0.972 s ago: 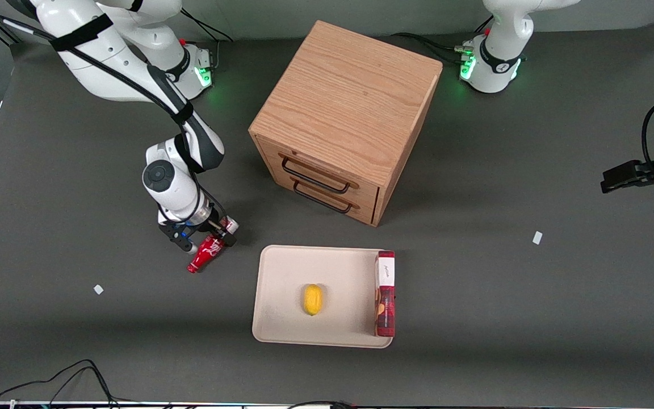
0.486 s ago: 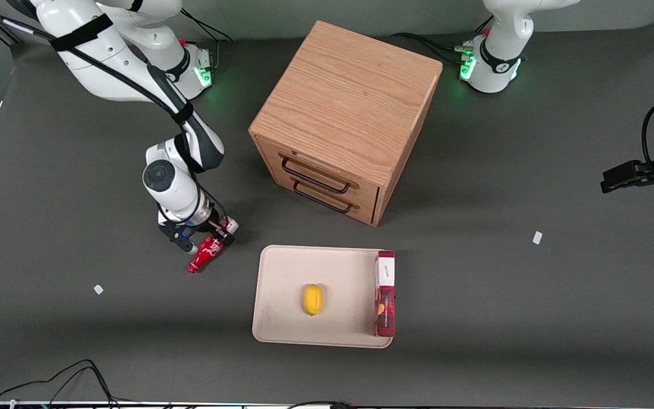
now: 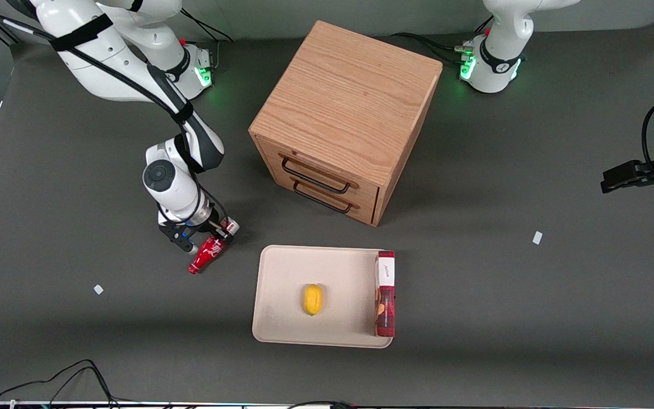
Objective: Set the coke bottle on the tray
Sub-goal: 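Close the right gripper around the bottle's body, then lift the bottle upright off the table with the right gripper, then carry the held bottle over the cream tray beside the lemon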
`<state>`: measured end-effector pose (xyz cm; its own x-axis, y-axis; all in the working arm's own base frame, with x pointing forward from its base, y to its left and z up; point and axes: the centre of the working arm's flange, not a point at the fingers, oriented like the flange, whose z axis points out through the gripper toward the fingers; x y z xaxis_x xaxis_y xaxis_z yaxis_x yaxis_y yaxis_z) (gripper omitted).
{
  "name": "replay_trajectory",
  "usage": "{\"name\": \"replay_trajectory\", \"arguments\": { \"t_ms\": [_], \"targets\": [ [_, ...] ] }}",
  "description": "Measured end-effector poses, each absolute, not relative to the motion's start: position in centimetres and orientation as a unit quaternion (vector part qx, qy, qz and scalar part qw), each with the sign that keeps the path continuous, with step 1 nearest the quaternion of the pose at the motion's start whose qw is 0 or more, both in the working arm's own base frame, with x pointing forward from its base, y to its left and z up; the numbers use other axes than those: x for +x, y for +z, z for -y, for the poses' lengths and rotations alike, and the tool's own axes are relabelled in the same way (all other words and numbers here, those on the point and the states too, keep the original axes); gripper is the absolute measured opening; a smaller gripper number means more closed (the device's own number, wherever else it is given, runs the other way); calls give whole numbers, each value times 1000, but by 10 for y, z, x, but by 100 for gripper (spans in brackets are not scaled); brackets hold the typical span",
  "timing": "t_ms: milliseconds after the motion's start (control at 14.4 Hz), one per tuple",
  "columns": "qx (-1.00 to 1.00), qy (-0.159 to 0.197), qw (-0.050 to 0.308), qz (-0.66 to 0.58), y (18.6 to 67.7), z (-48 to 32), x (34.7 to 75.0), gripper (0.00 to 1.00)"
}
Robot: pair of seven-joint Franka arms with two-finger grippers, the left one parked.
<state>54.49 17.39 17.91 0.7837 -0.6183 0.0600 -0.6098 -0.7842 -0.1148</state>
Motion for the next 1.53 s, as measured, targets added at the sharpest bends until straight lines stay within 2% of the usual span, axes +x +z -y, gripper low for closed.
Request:
{"name": "replay_trajectory", "arguments": {
  "t_ms": [278,694,972,1181,1319,1528],
  "targets": [
    [-944,-38,25,-327,211,-169,554,52],
    [-952,-13,-27,-305,379,-157,555,52],
    [-963,21,-16,-267,480,-139,554,52],
    [-969,21,-1,-246,534,-131,561,52],
    [-972,22,4,-232,553,-133,568,52],
    [-975,50,1,-218,550,-143,600,52]
  ]
}}
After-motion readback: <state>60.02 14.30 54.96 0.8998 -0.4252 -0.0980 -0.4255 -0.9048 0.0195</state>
